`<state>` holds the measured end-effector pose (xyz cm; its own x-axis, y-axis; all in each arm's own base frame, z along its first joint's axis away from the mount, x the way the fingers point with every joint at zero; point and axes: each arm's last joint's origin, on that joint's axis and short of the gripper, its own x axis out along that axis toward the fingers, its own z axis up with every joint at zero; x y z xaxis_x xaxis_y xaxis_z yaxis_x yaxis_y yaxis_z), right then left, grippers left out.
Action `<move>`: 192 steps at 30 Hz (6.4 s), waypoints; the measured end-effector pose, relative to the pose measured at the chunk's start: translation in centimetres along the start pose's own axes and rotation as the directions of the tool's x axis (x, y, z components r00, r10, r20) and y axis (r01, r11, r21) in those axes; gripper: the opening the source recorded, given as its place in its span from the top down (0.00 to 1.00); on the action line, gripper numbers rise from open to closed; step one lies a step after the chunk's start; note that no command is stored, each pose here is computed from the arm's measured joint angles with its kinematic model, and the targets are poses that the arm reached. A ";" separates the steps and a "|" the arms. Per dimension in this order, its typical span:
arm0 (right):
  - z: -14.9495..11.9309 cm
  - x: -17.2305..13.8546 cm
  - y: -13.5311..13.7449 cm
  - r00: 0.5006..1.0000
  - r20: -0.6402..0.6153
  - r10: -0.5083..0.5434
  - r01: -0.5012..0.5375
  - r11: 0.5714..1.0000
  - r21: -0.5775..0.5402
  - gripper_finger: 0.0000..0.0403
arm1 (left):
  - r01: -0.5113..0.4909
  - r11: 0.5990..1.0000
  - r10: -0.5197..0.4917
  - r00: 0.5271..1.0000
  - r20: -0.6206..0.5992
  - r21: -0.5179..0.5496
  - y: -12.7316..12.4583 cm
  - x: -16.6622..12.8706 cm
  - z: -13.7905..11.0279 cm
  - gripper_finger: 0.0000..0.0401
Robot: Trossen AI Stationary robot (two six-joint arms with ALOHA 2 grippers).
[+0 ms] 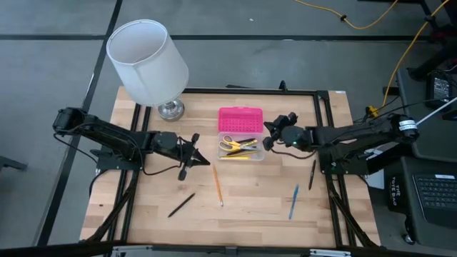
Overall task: Pick & place school supplies into a supply box
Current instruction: Put the black pen into the pink supply box
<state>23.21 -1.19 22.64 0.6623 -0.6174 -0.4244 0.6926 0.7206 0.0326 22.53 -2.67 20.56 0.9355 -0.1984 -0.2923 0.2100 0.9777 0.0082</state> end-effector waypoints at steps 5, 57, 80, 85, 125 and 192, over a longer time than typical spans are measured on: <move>1.7 0.4 1.1 0.996 -0.084 -0.043 0.046 0.998 0.039 0.99 | 0.000 0.999 0.000 1.000 0.000 -0.037 0.0 0.0 0.0 0.99; 3.7 1.8 -8.4 0.665 -0.685 -0.299 0.698 0.576 0.426 0.97 | -0.002 0.998 0.002 1.000 0.000 -0.071 0.0 0.0 0.0 0.99; 3.9 2.2 -10.3 0.635 -0.719 -0.282 0.717 0.563 0.412 0.95 | -0.013 0.997 0.013 1.000 0.000 -0.071 0.0 0.0 0.0 1.00; 3.9 2.2 -10.3 0.635 -0.719 -0.283 0.706 0.591 0.391 0.87 | -0.013 0.997 0.013 1.000 -0.001 -0.071 0.0 0.0 0.0 1.00; -5.7 5.1 -12.4 0.688 -0.696 -0.204 0.720 0.312 0.620 0.77 | -0.013 0.997 0.013 1.000 0.000 -0.070 0.0 0.0 0.0 0.98; -7.4 7.3 -12.7 0.589 -0.769 -0.246 0.669 0.683 0.294 0.87 | -0.013 0.997 0.013 1.000 0.000 -0.071 0.0 0.0 0.0 0.99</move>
<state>17.12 -12.55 12.45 -0.0002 -0.2986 -0.9544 0.9999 -0.0138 0.0041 22.55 -2.62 20.55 0.9380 -0.1857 -0.2926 0.1772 0.9826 -0.0555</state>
